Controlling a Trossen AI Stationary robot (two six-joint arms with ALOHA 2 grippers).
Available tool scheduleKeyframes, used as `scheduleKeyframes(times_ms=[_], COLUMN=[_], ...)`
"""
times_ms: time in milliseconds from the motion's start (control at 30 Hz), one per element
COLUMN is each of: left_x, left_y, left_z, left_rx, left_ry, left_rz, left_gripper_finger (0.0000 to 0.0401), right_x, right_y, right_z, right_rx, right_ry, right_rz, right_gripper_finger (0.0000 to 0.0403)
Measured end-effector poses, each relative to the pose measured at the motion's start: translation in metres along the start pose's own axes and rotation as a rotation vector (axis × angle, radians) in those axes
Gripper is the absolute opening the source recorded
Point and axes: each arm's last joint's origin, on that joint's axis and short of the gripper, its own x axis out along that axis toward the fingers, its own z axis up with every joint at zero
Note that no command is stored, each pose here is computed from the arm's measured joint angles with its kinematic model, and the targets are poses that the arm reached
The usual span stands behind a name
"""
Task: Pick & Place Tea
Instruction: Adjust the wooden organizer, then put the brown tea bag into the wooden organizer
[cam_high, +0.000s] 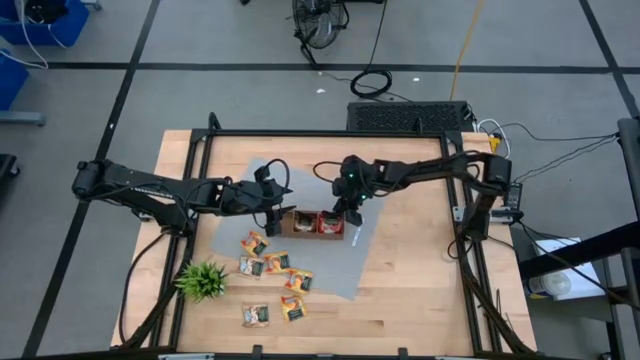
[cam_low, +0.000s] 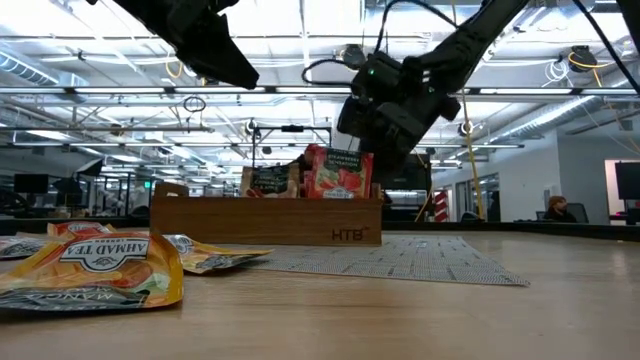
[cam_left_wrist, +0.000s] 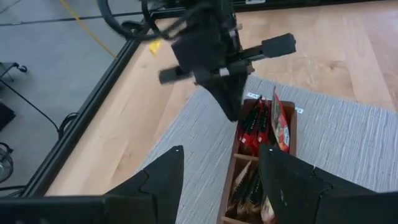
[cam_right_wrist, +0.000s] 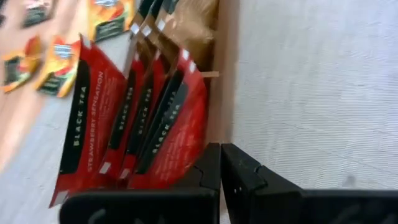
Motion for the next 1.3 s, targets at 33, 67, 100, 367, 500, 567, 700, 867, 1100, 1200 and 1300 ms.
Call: scheduleKeyframes(times_ms=[33,67,100,367,500,567,700,867,1100,1200,1300], left_x=[0.000,0.000,0.000,-0.005,-0.013,-0.018,-0.023,-0.023,-0.018,-0.016,-0.012], left_y=[0.000,0.000,0.000,-0.020,-0.051,-0.063,-0.084,-0.105,-0.126,-0.134,-0.140], left_z=[0.000,-0.001,-0.001,-0.025,-0.040,-0.041,-0.049,-0.058,-0.070,-0.078,-0.085], left_rx=[0.001,0.002,0.000,0.005,0.039,0.015,0.012,0.043,0.128,0.182,0.265], left_ry=[0.003,0.006,0.012,0.251,0.462,0.543,0.692,0.878,1.084,1.132,1.148], left_rz=[0.000,0.000,-0.001,-0.212,-0.262,-0.233,-0.195,-0.174,-0.212,-0.251,-0.260], left_gripper_finger=[0.0207,0.0207,0.0207,0.0207,0.0207,0.0207,0.0207,0.0207,0.0207,0.0207,0.0207], right_x=[-0.005,-0.013,-0.020,-0.092,-0.107,-0.111,-0.111,-0.110,-0.107,-0.107,-0.107], right_y=[0.001,0.003,0.005,0.032,0.047,0.051,0.057,0.062,0.061,0.061,0.061], right_z=[0.003,0.006,0.009,0.017,-0.007,-0.021,-0.049,-0.073,-0.090,-0.094,-0.097], right_rx=[-0.008,-0.013,-0.018,-0.072,-0.088,-0.088,-0.105,-0.108,-0.105,-0.116,-0.110], right_ry=[-0.008,-0.017,-0.026,-0.120,-0.172,-0.217,-0.333,-0.478,-0.611,-0.654,-0.672], right_rz=[-0.041,-0.083,-0.131,-0.359,-0.347,-0.341,-0.297,-0.195,-0.180,-0.179,-0.174], right_gripper_finger=[0.0000,0.0000,0.0000,0.0000,0.0000,0.0000,0.0011,0.0083,0.0228,0.0260,0.0270])
